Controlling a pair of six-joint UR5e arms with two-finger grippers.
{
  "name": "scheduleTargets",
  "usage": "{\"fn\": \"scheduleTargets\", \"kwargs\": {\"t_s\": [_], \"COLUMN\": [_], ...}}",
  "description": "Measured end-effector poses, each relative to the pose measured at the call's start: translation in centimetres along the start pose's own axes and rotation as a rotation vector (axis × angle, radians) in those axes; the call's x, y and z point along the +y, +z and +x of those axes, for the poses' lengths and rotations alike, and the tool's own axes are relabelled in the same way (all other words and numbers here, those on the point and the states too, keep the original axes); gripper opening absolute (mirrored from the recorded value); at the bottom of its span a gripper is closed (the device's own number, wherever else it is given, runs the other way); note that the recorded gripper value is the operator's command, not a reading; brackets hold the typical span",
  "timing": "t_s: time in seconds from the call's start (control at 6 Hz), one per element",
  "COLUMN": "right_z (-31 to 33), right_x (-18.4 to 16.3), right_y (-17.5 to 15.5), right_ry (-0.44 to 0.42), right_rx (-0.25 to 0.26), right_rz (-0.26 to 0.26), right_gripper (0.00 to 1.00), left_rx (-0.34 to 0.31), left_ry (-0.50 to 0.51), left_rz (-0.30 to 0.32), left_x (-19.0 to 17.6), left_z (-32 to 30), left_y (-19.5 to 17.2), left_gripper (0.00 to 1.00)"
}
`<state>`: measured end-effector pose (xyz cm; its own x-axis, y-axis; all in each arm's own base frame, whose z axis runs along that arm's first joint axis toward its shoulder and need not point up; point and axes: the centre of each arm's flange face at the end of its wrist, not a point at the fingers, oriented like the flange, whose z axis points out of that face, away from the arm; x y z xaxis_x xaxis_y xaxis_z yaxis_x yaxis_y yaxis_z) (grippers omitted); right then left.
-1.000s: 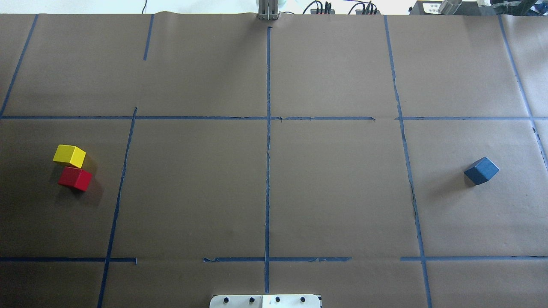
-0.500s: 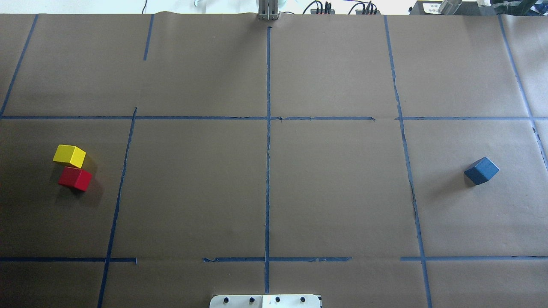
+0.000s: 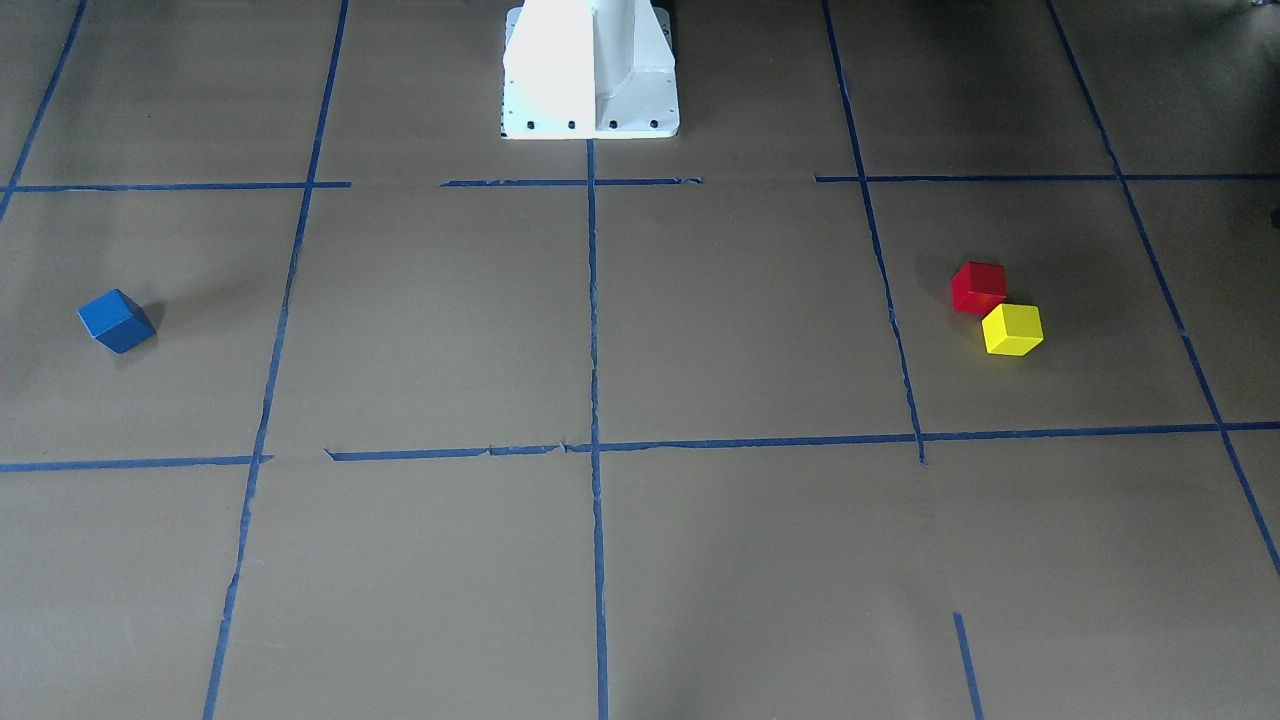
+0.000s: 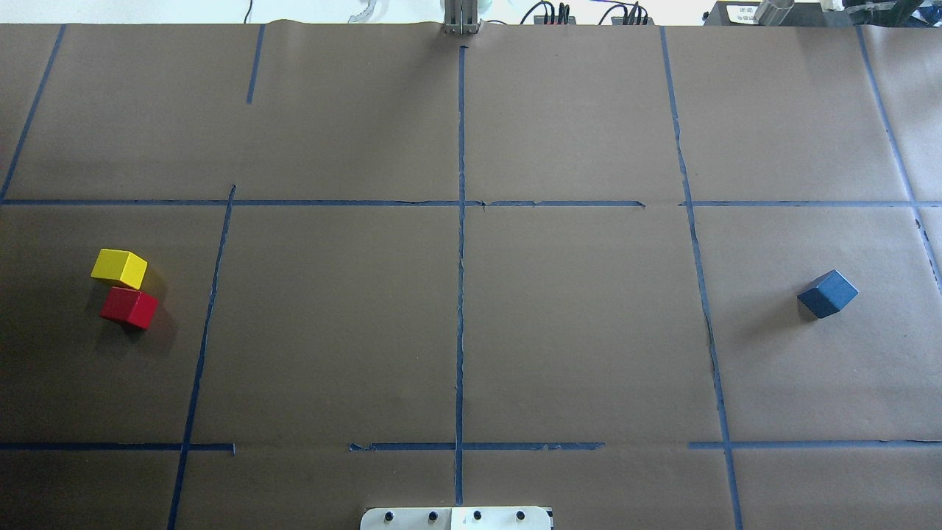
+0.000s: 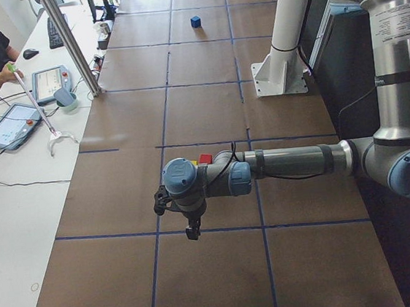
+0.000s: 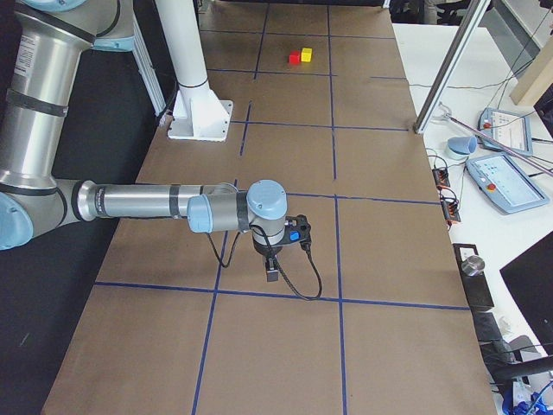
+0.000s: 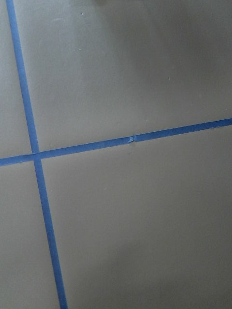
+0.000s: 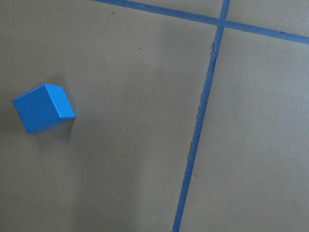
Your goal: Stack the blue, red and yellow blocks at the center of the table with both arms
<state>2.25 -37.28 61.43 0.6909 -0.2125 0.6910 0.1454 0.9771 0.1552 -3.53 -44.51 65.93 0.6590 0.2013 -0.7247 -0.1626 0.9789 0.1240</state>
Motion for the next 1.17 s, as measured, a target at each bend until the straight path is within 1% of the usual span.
{"fn": "scheduleTargets", "kwargs": {"t_s": [0.17, 0.5, 0.67, 0.83, 1.0, 1.17], "right_z": [-0.3, -2.1, -4.2, -6.6, -8.8, -11.2], "right_x": [-0.1, -1.0, -2.4, -3.9, -5.8, -7.7], "right_y": [0.1, 1.7, 2.7, 4.0, 5.9, 8.0], "right_ry": [-0.015, -0.027, -0.074, -0.160, -0.240, -0.321], "right_rx": [-0.001, -0.008, -0.015, -0.030, -0.040, -0.036], "right_rz": [0.006, -0.024, -0.017, 0.001, 0.005, 0.003], "right_gripper": [1.00, 0.99, 0.99, 0.98, 0.99, 0.99], "left_rx": [-0.002, -0.002, -0.001, 0.000, 0.000, 0.000], "left_ry": [0.017, 0.027, 0.030, 0.032, 0.034, 0.036], "left_rz": [0.013, 0.021, 0.023, 0.025, 0.026, 0.028], "left_x": [-0.2, -0.3, -0.3, -0.3, -0.4, -0.4], "left_z": [0.2, 0.3, 0.4, 0.5, 0.6, 0.6], "left_y": [0.0, 0.0, -0.1, -0.2, -0.2, -0.3], "left_gripper": [1.00, 1.00, 1.00, 1.00, 1.00, 1.00]}}
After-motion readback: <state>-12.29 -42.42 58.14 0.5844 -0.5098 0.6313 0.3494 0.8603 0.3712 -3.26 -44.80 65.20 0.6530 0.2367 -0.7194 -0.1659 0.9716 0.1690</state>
